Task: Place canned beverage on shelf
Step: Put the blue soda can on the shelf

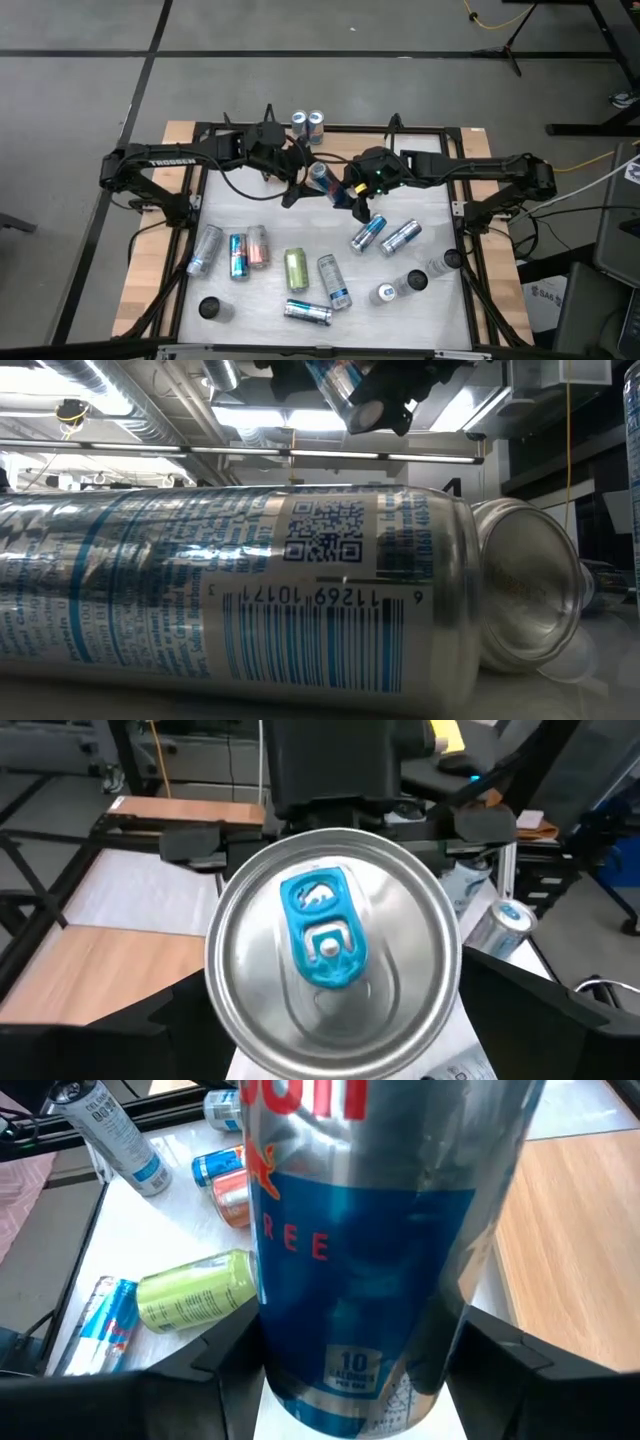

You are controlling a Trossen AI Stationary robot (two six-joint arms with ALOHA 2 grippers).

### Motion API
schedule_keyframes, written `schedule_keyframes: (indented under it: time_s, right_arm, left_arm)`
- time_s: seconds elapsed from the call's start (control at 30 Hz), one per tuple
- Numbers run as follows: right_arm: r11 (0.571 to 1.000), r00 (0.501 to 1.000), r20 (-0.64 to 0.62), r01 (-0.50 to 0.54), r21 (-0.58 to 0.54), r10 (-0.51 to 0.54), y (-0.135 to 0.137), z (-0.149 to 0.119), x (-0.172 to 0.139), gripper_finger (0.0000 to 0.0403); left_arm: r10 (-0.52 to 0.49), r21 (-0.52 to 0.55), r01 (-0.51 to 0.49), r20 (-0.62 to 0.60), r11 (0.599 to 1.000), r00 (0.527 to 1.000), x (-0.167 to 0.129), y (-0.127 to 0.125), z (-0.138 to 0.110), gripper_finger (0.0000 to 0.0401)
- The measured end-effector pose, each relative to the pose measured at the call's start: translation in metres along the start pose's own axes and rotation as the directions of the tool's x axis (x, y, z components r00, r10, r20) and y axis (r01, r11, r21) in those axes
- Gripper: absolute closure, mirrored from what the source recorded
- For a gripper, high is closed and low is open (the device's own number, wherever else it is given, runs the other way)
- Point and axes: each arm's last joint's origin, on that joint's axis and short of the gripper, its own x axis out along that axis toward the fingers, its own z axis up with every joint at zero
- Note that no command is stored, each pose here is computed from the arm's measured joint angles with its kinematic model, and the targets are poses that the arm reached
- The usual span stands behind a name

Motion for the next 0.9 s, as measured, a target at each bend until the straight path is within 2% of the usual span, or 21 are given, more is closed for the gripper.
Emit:
schedule_keyframes:
  time_s: [0.2,0.5,0.9]
  right_arm:
    - [1.000,1.000,-0.003,0.001,0.003,-0.001,-0.0001,-0.0003,0.0000,0.0166]
    - [1.000,1.000,-0.004,0.002,0.004,-0.002,-0.0002,-0.0004,0.0000,0.0166]
    - [1.000,1.000,-0.004,0.002,0.003,-0.001,-0.0002,-0.0003,0.0000,0.0166]
  left_arm:
    - [0.033,-0.001,-0.033,0.006,0.999,0.999,0.0029,-0.0030,0.0002,0.0069]
    - [0.061,-0.124,-0.058,0.021,0.991,0.998,0.0028,-0.0027,0.0017,0.0069]
    - [0.084,-0.116,-0.078,0.047,0.990,0.995,0.0026,-0.0020,0.0042,0.0069]
